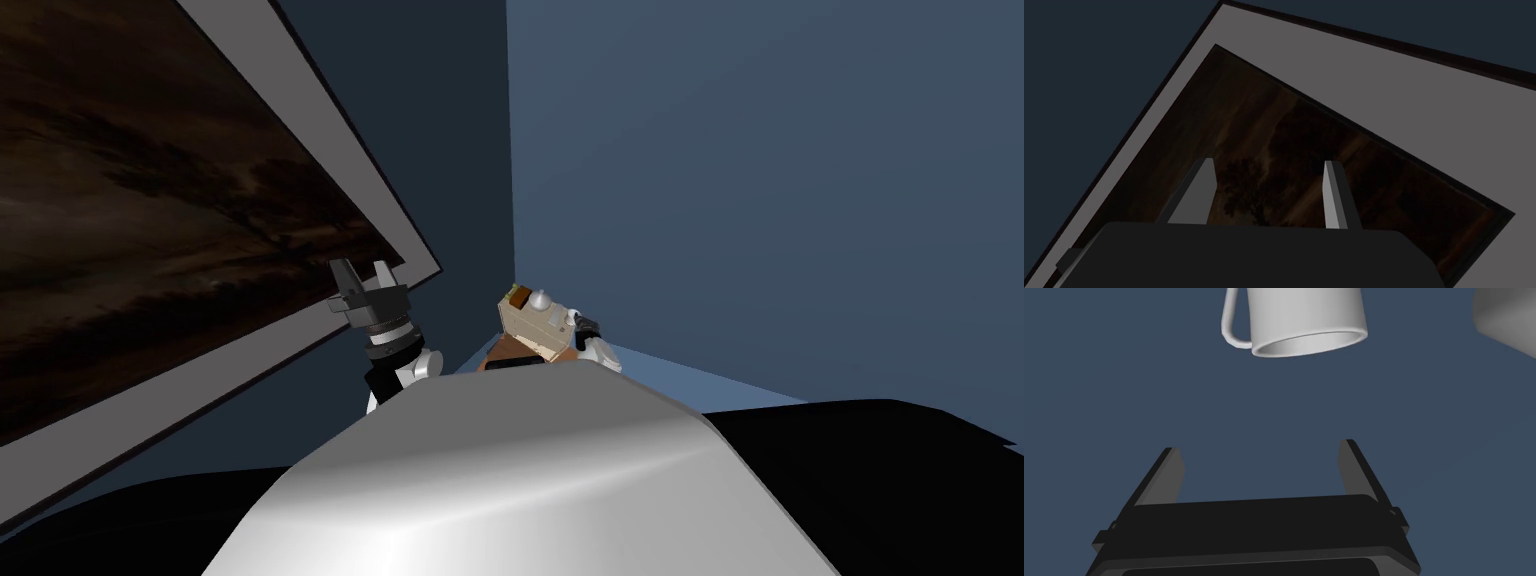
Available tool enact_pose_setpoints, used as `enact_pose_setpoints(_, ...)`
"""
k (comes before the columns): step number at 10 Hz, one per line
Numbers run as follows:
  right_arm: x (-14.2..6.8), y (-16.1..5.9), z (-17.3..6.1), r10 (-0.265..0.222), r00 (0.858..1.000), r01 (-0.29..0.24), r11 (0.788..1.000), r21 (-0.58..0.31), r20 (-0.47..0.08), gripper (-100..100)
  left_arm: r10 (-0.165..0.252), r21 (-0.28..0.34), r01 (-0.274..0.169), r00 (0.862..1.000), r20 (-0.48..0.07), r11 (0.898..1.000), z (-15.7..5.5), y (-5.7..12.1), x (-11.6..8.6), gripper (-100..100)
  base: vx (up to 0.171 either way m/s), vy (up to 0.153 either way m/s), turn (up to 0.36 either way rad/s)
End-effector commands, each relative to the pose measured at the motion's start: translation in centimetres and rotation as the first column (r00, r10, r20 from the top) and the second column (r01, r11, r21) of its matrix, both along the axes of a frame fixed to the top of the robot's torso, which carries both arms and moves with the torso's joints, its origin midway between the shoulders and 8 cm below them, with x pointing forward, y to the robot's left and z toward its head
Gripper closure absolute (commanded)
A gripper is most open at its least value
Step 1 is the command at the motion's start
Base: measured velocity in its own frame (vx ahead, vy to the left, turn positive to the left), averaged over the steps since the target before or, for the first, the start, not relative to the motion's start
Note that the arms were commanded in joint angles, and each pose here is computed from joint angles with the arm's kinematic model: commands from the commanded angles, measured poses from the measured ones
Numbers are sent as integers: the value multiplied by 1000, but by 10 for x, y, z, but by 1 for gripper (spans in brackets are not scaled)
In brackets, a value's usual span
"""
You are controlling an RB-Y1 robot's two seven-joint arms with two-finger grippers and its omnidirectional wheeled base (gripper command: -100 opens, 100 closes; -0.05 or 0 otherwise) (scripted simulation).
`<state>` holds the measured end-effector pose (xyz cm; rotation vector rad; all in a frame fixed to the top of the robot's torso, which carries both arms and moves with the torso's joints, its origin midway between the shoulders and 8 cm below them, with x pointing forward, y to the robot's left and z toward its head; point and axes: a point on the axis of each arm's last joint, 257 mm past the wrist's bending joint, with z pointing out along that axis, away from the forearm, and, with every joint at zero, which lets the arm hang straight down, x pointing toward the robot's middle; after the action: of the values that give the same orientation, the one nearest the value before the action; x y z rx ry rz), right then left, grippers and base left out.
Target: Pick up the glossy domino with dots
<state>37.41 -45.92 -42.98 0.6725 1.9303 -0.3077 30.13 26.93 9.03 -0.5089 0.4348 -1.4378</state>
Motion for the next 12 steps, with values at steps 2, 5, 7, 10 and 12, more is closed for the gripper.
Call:
enact_pose_setpoints(2,-19,-8,-21,-20,997,15,998,-53,-80,-100,0,0,0,1000,0,1000,0,0,0,0,13,15,137)
enact_pose_setpoints(5,-40,-12,-46,-50,986,35,995,-92,-158,-100,0,0,0,1000,0,1000,0,0,0,0,21,19,139)
enact_pose_setpoints(7,-51,-13,-57,-56,978,31,992,-124,-202,-100,0,0,0,1000,0,1000,0,0,0,0,10,13,111)
enact_pose_setpoints(10,-70,-11,-77,-73,961,31,987,-158,-267,-100,0,0,0,1000,0,1000,0,0,0,0,20,10,139)
enact_pose_setpoints(12,-86,-5,-94,-85,944,28,983,-179,-318,-100,0,0,0,1000,0,1000,0,0,0,0,24,4,187)
